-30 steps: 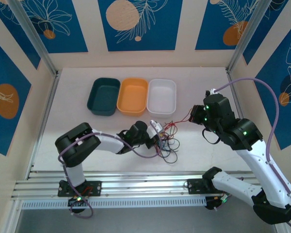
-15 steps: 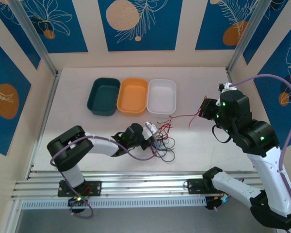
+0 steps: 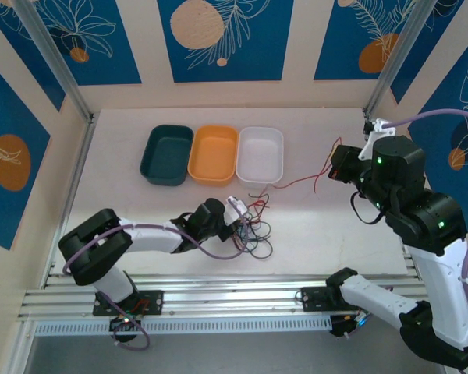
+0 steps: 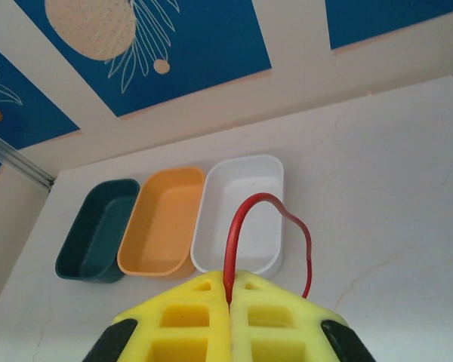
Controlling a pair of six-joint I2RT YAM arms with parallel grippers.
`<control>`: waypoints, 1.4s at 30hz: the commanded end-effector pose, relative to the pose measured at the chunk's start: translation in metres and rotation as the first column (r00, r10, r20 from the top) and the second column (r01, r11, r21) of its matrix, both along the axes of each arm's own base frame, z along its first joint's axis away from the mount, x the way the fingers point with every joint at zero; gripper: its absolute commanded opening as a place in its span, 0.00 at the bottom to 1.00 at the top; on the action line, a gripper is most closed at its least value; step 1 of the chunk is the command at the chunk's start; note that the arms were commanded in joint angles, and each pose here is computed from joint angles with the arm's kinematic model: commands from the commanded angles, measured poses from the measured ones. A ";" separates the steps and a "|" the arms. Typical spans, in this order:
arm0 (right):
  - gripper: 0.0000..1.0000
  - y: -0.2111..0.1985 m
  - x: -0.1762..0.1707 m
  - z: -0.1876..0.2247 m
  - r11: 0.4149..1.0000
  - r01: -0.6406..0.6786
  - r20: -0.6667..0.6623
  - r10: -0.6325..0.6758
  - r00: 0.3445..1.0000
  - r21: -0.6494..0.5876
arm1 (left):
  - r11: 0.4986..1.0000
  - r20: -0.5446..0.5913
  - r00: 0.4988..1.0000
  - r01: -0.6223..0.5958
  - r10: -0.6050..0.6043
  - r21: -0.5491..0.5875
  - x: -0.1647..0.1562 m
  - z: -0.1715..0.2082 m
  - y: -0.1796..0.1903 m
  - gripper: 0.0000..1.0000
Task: Untangle the cables
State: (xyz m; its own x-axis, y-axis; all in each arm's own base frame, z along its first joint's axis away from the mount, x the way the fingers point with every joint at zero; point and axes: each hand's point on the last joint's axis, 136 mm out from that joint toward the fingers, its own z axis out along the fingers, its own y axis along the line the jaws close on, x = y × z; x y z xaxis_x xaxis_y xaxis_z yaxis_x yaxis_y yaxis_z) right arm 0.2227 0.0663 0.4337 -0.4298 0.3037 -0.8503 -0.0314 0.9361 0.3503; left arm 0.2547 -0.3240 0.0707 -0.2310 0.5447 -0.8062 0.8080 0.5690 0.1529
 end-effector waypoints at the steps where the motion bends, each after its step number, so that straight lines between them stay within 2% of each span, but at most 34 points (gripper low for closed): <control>1: 0.00 -0.012 -0.007 0.025 0.999 0.021 0.078 -0.019 0.997 -0.032 | 0.997 0.013 0.999 -0.034 0.033 0.074 0.002 -0.008 0.018 0.00; 8: 0.00 -0.021 -0.013 0.044 0.998 0.047 0.136 -0.042 0.990 -0.033 | 0.995 0.008 0.999 -0.039 0.038 0.096 0.002 -0.013 0.022 0.07; 13: 0.00 -0.017 -0.009 0.039 0.999 0.038 0.123 -0.034 0.992 -0.031 | 0.995 -0.002 1.000 -0.018 0.019 0.094 -0.001 -0.013 0.019 0.25; 14: 0.00 -0.016 -0.008 0.038 0.999 0.035 0.117 -0.031 0.993 -0.033 | 0.996 -0.003 1.000 -0.017 0.017 0.090 -0.001 -0.012 0.018 0.29; 16: 0.00 -0.014 -0.006 0.036 0.999 0.030 0.109 -0.026 0.994 -0.036 | 0.997 -0.004 1.000 -0.012 0.012 0.079 -0.001 -0.009 0.016 0.49; 18: 0.00 -0.011 -0.003 0.034 0.999 0.020 0.102 -0.016 0.995 -0.038 | 0.998 -0.005 1.000 -0.009 0.009 0.057 -0.001 -0.004 0.013 0.60; 21: 0.00 -0.006 0.003 0.029 0.999 0.009 0.085 -0.005 0.996 -0.042 | 1.000 -0.010 1.000 -0.006 0.006 0.014 -0.001 0.006 0.008 0.71; 25: 0.00 0.001 0.012 0.023 0.998 -0.007 0.059 0.011 0.998 -0.060 | 0.998 -0.016 1.000 0.014 -0.016 -0.066 -0.004 0.030 -0.002 0.98; 34: 0.00 0.022 0.036 0.012 0.994 -0.068 0.024 0.070 0.997 -0.091 | 0.980 0.026 1.000 0.014 -0.009 -0.198 -0.010 0.093 0.000 1.00; 38: 0.00 0.034 0.049 0.014 0.989 -0.104 0.038 0.108 0.993 -0.107 | 0.965 0.055 0.997 -0.029 0.045 -0.260 -0.006 0.124 0.007 1.00; 42: 0.00 0.044 0.067 0.018 0.983 -0.120 0.043 0.127 0.991 -0.139 | 0.922 0.073 0.985 -0.118 0.155 -0.370 0.002 0.156 0.021 1.00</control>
